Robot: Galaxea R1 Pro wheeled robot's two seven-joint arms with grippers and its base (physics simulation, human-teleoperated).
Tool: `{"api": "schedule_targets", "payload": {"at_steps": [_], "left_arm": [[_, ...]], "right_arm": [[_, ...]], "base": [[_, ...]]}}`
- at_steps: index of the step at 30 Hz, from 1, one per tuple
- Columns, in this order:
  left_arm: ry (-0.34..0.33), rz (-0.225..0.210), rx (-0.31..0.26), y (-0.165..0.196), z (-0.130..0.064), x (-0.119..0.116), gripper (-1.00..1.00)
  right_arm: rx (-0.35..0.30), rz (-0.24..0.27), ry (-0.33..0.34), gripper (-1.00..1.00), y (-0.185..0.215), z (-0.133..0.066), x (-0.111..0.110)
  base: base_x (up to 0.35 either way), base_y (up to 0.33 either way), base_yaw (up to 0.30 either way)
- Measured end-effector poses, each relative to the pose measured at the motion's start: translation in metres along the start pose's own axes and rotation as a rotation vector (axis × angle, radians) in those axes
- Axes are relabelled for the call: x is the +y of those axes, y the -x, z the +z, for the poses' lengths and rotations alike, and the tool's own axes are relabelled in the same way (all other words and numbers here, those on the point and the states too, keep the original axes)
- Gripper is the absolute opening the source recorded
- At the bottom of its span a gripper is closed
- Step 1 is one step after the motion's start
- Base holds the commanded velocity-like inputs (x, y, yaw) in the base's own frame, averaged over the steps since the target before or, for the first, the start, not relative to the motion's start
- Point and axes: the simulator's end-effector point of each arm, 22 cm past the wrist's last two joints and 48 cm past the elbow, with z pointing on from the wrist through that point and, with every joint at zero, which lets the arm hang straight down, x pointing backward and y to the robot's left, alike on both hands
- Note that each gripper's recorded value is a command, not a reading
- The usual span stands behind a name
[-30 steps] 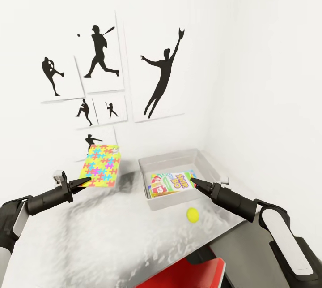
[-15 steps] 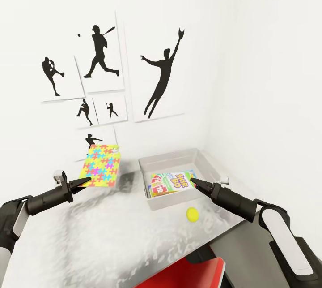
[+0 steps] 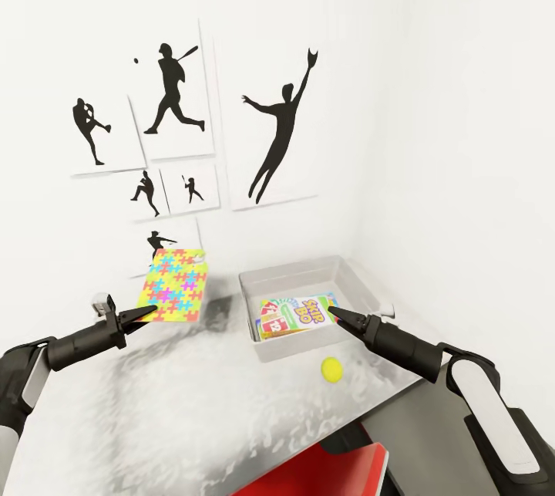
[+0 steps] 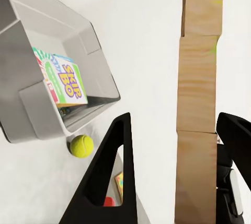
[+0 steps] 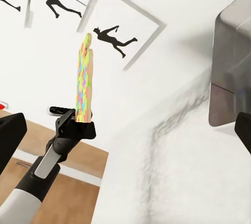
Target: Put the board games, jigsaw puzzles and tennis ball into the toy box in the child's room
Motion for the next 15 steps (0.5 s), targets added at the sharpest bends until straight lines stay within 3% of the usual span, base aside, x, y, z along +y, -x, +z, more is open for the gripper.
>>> {"api": "schedule_targets", "payload": {"at_steps": [15], "left_arm": [[-0.006,-0.014,0.007,-0.0008,0.0085,-0.0024,-1.00]], "right_arm": [[-0.006,-0.002,0.002,1.00,0.0029,-0.0023,-0.0001]], "base": [[0.000,0.000,0.000]]}}
